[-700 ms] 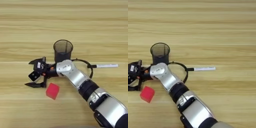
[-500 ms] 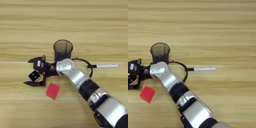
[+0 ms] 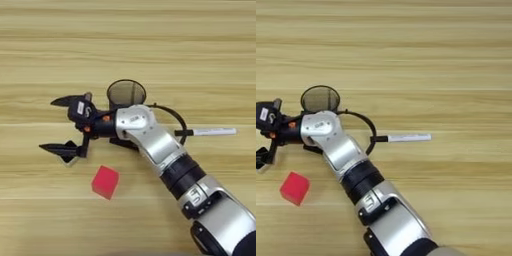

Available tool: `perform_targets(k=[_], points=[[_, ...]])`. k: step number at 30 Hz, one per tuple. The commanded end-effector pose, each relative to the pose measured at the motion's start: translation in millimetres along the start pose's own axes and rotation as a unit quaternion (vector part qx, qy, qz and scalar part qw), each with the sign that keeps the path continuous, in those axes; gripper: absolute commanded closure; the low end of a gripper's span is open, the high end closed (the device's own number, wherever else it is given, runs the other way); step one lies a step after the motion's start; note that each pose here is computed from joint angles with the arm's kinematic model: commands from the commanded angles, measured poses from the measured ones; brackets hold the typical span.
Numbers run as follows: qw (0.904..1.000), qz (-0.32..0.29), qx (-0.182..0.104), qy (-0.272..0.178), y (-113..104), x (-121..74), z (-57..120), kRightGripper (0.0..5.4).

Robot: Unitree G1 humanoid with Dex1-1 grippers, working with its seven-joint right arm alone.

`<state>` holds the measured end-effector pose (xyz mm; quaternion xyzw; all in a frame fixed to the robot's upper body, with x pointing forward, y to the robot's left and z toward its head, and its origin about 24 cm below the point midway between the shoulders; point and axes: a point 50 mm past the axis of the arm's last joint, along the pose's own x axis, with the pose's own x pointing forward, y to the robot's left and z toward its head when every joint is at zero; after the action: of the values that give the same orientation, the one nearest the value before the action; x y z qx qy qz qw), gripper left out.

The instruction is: Move the objects on the table

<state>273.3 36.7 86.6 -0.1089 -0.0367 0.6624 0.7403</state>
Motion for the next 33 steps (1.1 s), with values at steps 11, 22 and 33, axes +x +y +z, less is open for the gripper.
perform_targets(k=[11, 22, 33], points=[[0.9855, -0.079, -0.06, -0.138, -30, -51.8, 88.0, 0.03], [0.9779, -0.151, -0.055, -0.133, -55, -91.5, 87.8, 0.03], [0.9633, -0.244, -0.046, -0.102, -89, -120.2, 71.0, 0.03]])
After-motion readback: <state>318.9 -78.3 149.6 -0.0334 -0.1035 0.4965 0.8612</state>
